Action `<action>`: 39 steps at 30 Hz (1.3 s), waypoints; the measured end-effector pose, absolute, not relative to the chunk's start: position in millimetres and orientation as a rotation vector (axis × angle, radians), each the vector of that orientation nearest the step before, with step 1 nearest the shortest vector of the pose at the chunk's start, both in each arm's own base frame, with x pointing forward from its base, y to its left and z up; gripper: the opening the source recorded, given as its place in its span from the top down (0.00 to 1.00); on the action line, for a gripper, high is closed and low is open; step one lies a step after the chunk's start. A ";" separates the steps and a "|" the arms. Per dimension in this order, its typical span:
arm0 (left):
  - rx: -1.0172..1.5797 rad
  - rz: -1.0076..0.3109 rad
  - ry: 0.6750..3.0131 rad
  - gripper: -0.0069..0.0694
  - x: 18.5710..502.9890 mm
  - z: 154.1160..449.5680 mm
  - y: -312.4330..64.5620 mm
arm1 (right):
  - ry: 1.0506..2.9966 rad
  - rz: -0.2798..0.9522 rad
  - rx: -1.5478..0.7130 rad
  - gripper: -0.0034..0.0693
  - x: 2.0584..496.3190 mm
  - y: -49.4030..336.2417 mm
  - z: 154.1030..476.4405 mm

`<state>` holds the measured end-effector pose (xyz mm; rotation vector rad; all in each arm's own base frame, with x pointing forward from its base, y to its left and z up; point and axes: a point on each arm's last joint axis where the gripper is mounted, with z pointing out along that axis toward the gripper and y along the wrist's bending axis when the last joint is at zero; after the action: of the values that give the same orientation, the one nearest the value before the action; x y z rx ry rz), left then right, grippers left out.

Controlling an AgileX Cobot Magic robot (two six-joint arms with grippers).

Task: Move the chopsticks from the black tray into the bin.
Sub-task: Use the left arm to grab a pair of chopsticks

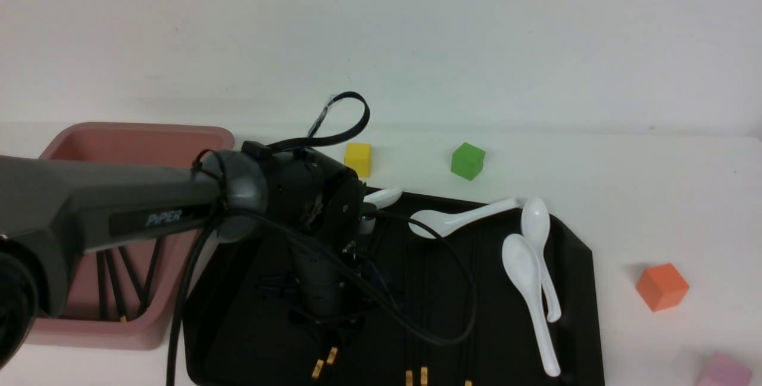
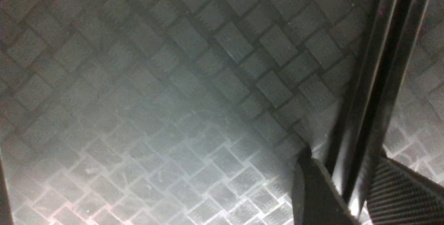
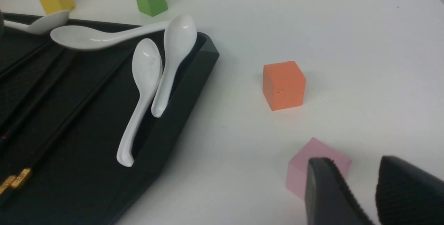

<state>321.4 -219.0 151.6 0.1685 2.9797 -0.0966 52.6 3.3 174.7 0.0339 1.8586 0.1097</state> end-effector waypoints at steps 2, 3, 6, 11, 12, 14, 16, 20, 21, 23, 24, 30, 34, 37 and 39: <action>0.164 -0.102 2.982 0.59 321.2 151.6 -219.3 | 1.859 0.110 0.034 0.62 52.6 3.3 174.7; 0.162 -0.104 2.983 0.59 321.1 151.6 -219.4 | 1.859 0.110 0.034 0.62 52.6 3.3 174.7; 0.151 -0.114 2.991 0.59 320.4 151.6 -219.9 | 1.859 0.110 0.034 0.62 52.6 3.3 174.7; 0.149 -0.114 2.995 0.59 320.4 150.9 -220.0 | 1.859 0.110 0.034 0.62 52.6 3.3 174.7; 0.149 -0.113 2.996 0.59 320.5 150.4 -220.1 | 1.859 0.110 0.034 0.62 52.6 3.3 174.7; 0.148 -0.110 3.000 0.59 321.0 149.7 -220.5 | 1.859 0.110 0.034 0.62 52.6 3.3 174.7; 0.145 -0.111 3.003 0.63 321.0 149.5 -220.7 | 1.859 0.110 0.034 0.62 52.6 3.3 174.7; 0.133 -0.119 3.011 0.76 320.5 150.2 -221.2 | 1.859 0.111 0.035 0.62 52.6 3.3 174.7; 0.129 -0.125 3.012 0.76 320.2 150.7 -221.5 | 1.859 0.111 0.035 0.62 52.6 3.3 174.7; 0.126 -0.142 3.015 0.75 319.3 152.3 -222.0 | 1.859 0.111 0.035 0.62 52.6 3.3 174.7; 0.119 -0.162 3.018 0.75 318.2 154.1 -222.6 | 1.859 0.111 0.035 0.62 52.6 3.3 174.7; 0.047 -0.346 2.971 0.75 308.1 198.8 -224.9 | 1.859 0.111 0.035 0.62 52.6 3.3 174.7; 0.045 -0.458 2.877 0.75 300.5 251.3 -222.3 | 1.859 0.111 0.035 0.62 52.6 3.3 174.7; 0.053 -0.508 2.812 0.75 291.0 293.7 -212.7 | 1.859 0.111 0.035 0.62 52.6 3.3 174.7; 0.050 -0.527 2.772 0.75 285.7 316.0 -201.2 | 1.859 0.110 0.034 0.62 52.6 3.3 174.7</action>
<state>285.7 -201.2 316.0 0.0499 2.7717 -0.5271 52.6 3.3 174.7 0.0341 1.8586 0.1100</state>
